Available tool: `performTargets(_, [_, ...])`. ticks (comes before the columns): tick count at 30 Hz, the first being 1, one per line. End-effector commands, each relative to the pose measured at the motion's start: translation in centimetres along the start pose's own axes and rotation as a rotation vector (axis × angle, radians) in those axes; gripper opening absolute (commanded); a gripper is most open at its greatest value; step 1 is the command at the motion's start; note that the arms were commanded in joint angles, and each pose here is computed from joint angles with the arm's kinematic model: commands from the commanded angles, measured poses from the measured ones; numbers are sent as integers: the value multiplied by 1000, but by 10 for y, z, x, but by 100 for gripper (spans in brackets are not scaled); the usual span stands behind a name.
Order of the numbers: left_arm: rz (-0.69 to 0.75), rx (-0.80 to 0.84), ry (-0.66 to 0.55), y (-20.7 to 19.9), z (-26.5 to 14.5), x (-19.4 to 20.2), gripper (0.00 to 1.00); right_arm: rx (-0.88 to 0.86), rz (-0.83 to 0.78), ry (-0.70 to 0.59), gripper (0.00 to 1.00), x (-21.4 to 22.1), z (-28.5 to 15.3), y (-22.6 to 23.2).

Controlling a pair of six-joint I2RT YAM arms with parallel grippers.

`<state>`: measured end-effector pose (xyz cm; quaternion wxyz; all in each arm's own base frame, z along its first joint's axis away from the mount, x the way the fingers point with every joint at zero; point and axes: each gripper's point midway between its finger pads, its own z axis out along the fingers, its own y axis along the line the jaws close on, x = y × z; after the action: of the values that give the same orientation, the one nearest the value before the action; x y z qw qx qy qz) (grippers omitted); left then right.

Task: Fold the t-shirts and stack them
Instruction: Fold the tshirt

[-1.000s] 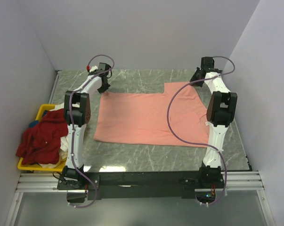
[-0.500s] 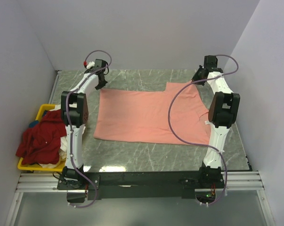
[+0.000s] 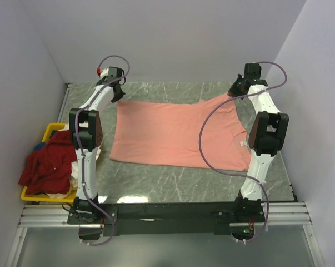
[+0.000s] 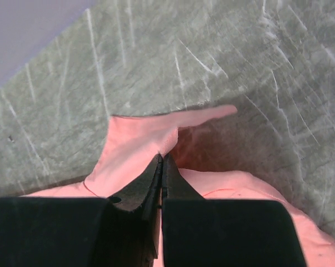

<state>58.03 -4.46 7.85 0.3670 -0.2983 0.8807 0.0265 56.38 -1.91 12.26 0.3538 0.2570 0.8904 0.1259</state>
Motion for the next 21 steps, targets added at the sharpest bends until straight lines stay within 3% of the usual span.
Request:
performTargets(1, [-29,91,-108,-16,-39,-53,0,-45,-2,-112,0,-34,-38,14])
performTargets(13, [-83,105,-55,7,-69,-26,0,2,59,-76,0,28,-73,-17])
performTargets(21, [-129,46,1,48,-92,17,0,107,113,-100,0,67,-106,-51])
